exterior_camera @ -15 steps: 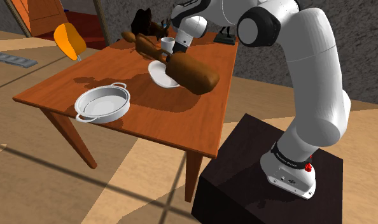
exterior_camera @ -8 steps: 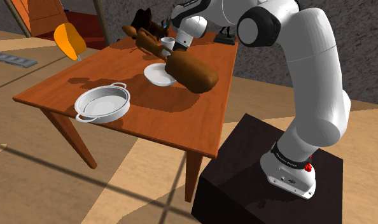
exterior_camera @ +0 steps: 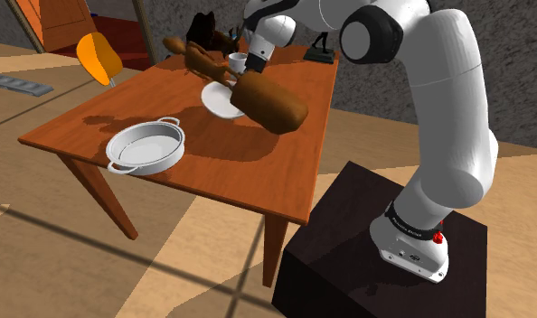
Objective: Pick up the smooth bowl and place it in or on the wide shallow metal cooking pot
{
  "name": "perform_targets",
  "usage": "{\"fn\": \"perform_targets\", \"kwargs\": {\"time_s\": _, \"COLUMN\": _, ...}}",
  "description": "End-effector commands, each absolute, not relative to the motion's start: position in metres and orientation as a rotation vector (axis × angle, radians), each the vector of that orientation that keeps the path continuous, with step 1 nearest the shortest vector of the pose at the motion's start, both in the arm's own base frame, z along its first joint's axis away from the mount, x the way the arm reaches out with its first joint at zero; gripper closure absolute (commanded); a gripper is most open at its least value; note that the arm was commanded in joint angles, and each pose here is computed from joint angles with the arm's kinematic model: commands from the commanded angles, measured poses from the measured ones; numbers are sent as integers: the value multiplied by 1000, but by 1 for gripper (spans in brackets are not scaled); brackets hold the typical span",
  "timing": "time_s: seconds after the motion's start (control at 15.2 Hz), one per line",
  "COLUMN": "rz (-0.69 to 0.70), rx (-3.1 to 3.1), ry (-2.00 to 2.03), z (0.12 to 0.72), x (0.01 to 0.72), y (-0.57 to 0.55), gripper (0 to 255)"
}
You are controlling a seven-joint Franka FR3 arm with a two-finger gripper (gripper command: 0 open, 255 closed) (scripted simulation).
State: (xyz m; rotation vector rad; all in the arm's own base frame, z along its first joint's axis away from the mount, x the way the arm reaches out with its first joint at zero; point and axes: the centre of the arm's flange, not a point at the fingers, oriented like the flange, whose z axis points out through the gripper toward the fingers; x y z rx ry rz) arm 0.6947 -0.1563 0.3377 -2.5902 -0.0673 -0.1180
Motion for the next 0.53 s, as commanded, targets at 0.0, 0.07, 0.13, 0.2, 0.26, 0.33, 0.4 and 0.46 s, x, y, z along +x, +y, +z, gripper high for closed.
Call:
{"fn": "perform_targets", "kwargs": {"time_s": 0.0, "rz": -123, "rx": -2590, "ry": -68, "z": 349, "x": 696, "y": -156, "gripper": 255}}
{"fn": "perform_targets", "kwargs": {"time_s": 0.07, "rz": -123, "rx": -2590, "ry": -68, "z": 354, "x": 696, "y": -156, "gripper": 255}}
{"fn": "perform_targets", "kwargs": {"time_s": 0.13, "rz": -123, "rx": -2590, "ry": -68, "z": 360, "x": 696, "y": -156, "gripper": 255}}
{"fn": "perform_targets", "kwargs": {"time_s": 0.2, "rz": -123, "rx": -2590, "ry": -68, "z": 365, "x": 696, "y": -156, "gripper": 255}}
{"fn": "perform_targets", "kwargs": {"time_s": 0.26, "rz": -123, "rx": -2590, "ry": -68, "z": 370, "x": 696, "y": -156, "gripper": 255}}
{"fn": "perform_targets", "kwargs": {"time_s": 0.33, "rz": -123, "rx": -2590, "ry": -68, "z": 375, "x": 696, "y": -156, "gripper": 255}}
{"fn": "perform_targets", "kwargs": {"time_s": 0.4, "rz": -123, "rx": -2590, "ry": -68, "z": 381, "x": 696, "y": -156, "gripper": 255}}
{"fn": "perform_targets", "kwargs": {"time_s": 0.46, "rz": -123, "rx": -2590, "ry": -68, "z": 386, "x": 696, "y": -156, "gripper": 255}}
